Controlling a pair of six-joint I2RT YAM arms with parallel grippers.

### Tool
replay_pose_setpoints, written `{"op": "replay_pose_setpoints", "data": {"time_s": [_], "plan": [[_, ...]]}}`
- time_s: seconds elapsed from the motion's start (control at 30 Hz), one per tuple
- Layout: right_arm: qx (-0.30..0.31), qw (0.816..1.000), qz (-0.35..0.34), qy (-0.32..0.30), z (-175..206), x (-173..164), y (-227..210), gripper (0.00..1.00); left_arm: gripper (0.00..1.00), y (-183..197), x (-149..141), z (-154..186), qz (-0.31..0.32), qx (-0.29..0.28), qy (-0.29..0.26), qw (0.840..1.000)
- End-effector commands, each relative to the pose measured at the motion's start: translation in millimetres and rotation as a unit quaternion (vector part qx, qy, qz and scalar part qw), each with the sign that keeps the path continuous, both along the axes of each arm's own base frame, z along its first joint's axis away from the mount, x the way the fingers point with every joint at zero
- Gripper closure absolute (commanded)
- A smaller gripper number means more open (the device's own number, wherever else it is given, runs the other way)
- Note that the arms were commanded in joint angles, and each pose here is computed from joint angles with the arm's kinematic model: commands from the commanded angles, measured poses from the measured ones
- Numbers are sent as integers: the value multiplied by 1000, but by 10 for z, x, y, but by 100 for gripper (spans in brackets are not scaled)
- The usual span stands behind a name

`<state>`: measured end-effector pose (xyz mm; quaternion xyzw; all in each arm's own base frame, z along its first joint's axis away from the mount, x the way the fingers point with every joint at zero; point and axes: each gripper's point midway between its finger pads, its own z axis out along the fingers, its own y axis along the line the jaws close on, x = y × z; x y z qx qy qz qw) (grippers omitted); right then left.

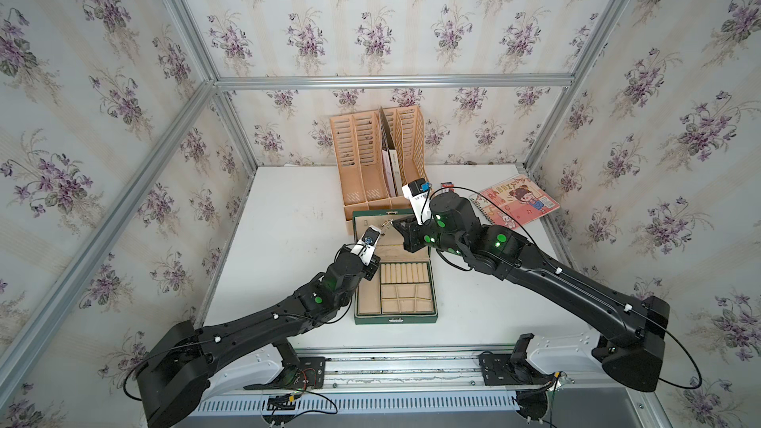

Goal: Put jewelry chain into jewelry box
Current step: Hang the necklace on the jewelry box clasp.

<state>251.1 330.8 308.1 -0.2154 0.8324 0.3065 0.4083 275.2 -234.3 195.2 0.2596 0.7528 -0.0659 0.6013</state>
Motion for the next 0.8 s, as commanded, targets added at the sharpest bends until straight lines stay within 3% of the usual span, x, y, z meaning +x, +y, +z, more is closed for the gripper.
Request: {"op": "replay_pose_setpoints", "data": {"time_s": [0.0,0.1,0.37,0.53,0.77], "plan": [[17,999,4,-28,207,31,35,100,83,-81,-48,36,-28,-17,-3,999],[5,1000,7,-23,212,5,8,100,69,-142,-106,89,-54,-28,-9,998],[-32,999,11,-5,219,-62,-93,100,54,-234,-257,212,-108,-43,-17,993],[-44,999,10,0,247,-103,-164,100,36,-297,-374,289,-148,-57,-31,987],[-40,999,14,6,282,-154,-190,100,34,-459,-391,271,-183,-57,-41,981]]}}
